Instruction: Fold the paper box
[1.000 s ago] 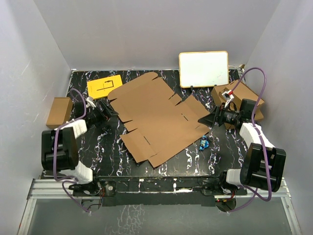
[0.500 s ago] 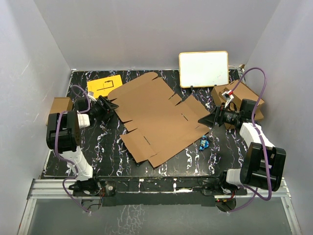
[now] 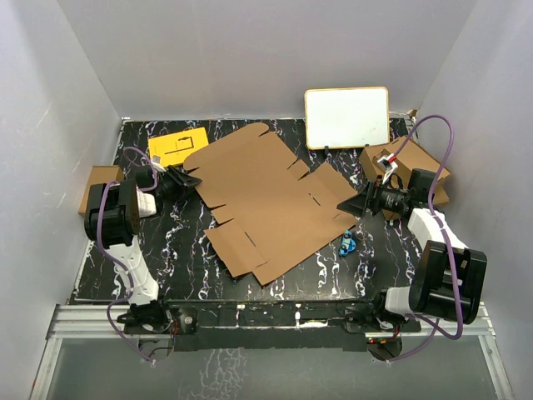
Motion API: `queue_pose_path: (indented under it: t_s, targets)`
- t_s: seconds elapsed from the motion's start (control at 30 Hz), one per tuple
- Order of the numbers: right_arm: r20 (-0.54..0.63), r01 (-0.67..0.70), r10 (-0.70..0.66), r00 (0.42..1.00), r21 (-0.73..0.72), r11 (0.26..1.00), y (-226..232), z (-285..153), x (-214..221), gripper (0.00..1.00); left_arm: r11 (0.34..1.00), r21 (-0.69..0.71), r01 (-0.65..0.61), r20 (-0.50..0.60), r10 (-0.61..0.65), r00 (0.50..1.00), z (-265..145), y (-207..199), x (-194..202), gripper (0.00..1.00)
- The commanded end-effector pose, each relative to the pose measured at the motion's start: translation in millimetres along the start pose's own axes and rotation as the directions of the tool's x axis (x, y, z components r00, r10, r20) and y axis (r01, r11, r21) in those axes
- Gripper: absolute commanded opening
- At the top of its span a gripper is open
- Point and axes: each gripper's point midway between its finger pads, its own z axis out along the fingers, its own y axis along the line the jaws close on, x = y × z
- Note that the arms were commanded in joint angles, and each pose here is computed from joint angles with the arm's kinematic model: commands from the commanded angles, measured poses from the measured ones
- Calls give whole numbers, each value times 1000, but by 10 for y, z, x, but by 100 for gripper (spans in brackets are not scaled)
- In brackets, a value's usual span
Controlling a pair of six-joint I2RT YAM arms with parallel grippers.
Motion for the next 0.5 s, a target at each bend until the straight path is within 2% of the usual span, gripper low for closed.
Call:
queue_pose_path:
  t_s: [0.0, 0.27, 0.47]
  targets:
    - [29, 103, -103, 994, -28, 994, 9, -10, -86, 99, 997, 58, -40, 13, 40, 999, -12, -71, 3, 26]
    - [27, 116, -115, 993, -31, 993, 40, -22, -111, 99, 972, 148, -184, 94, 172, 981, -129, -410, -160, 2]
    - [8, 155, -154, 988, -28, 988, 72, -50, -198, 99, 935, 194, -297, 191, 261, 946, -350, -799, -311, 0]
